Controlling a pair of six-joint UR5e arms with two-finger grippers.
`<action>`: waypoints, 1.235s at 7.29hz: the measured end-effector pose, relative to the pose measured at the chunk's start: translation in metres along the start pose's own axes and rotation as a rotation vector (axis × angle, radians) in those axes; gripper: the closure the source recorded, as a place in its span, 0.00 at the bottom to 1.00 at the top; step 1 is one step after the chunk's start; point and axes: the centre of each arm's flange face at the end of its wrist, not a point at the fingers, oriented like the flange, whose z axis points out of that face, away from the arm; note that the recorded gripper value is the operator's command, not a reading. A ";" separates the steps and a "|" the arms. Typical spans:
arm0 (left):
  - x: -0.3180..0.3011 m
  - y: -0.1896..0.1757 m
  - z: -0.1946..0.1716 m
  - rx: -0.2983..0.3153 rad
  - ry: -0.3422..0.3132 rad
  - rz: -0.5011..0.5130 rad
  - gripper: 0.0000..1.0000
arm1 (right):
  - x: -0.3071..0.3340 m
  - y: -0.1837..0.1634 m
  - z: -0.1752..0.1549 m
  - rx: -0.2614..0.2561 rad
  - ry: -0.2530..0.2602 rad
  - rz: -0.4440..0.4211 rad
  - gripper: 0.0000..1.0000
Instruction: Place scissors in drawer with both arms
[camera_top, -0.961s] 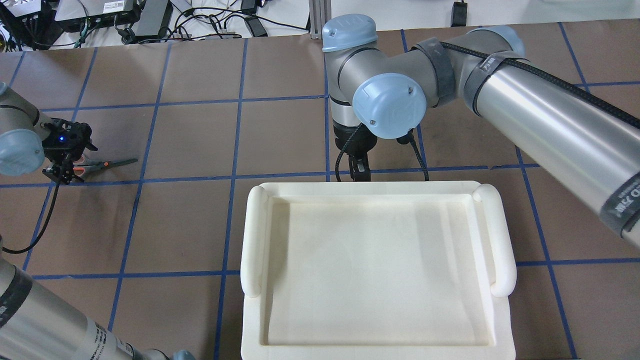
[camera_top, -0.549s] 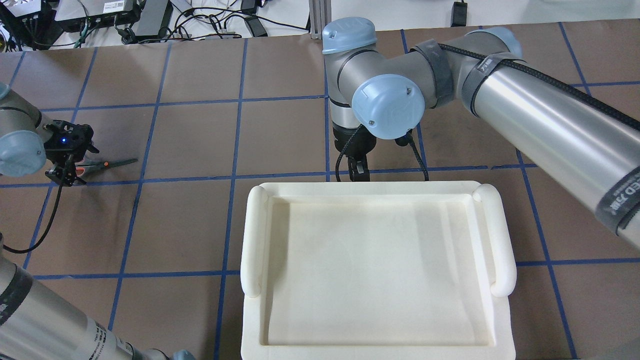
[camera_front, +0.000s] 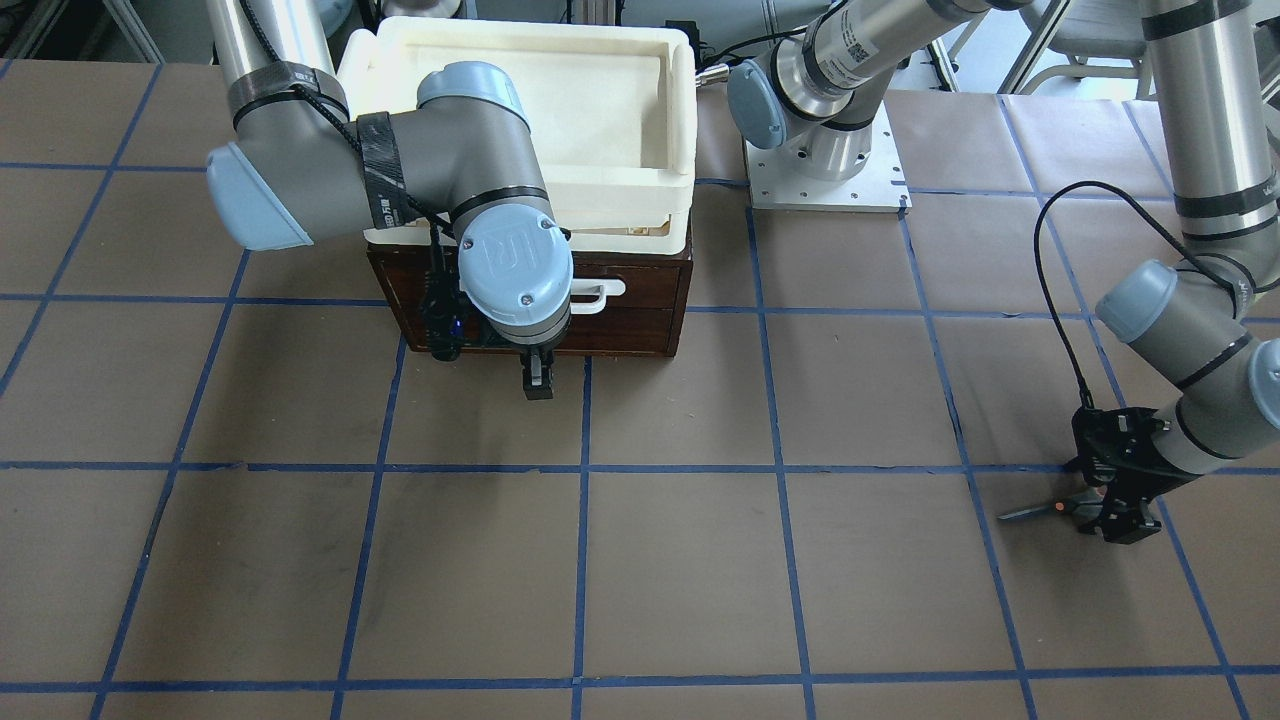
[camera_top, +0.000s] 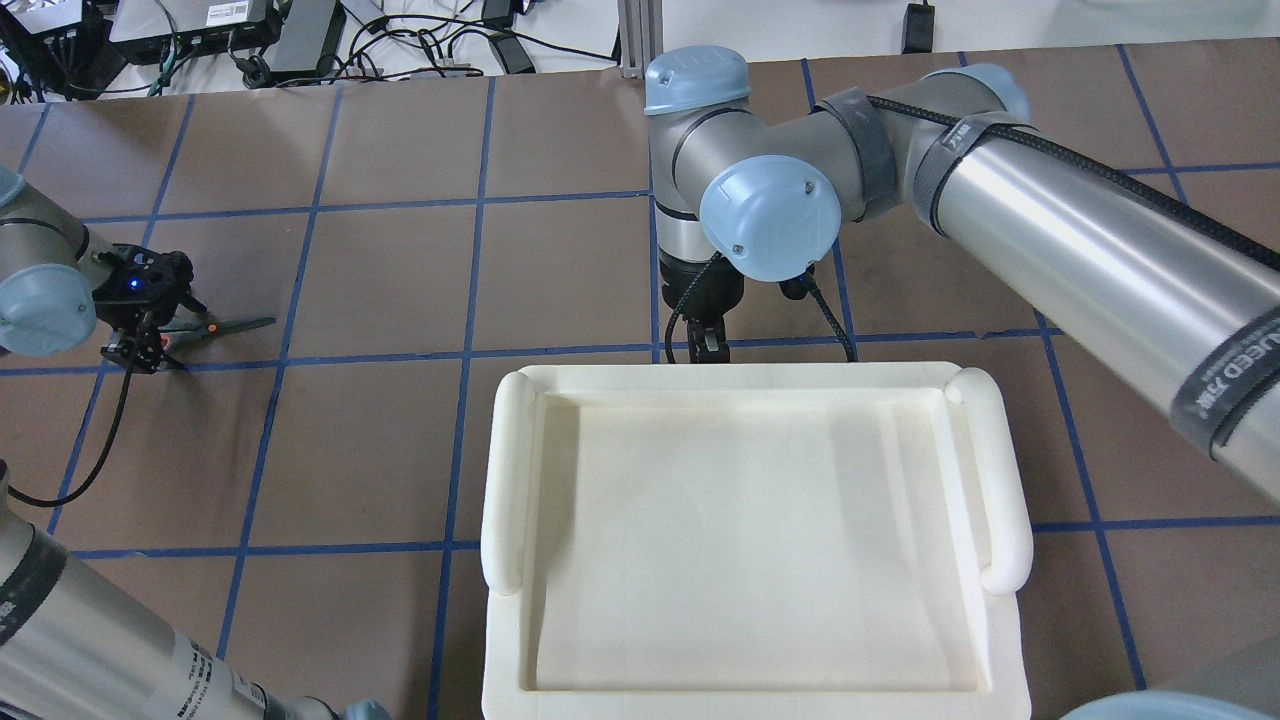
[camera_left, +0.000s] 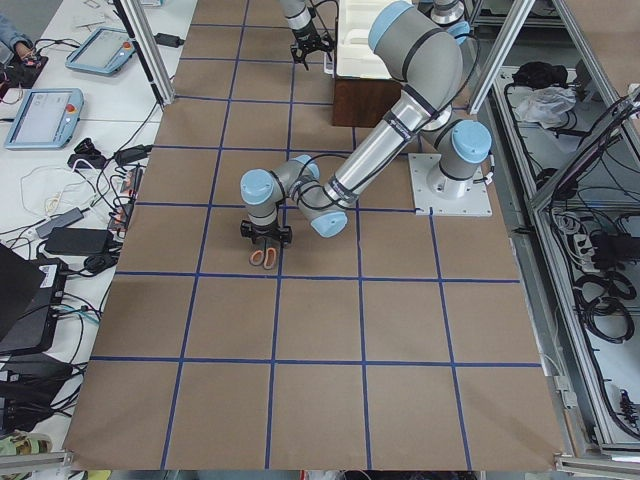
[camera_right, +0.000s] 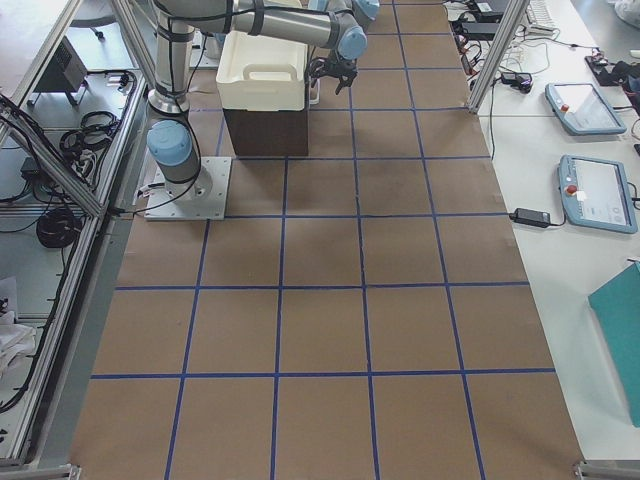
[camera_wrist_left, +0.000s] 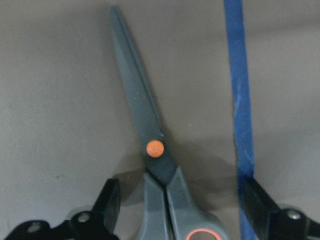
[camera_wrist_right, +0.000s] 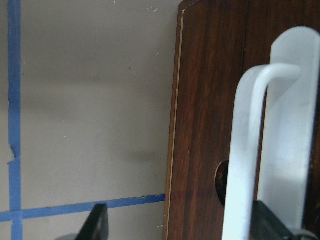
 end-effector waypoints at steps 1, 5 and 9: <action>0.000 0.000 0.000 0.002 -0.002 0.001 0.41 | -0.001 0.000 0.001 0.000 0.002 0.000 0.00; -0.001 0.001 -0.001 -0.003 -0.008 0.004 0.73 | -0.004 0.000 0.008 0.004 0.014 0.004 0.00; -0.003 -0.002 -0.020 -0.023 -0.032 0.012 0.98 | -0.014 0.000 -0.002 0.012 -0.075 -0.110 0.00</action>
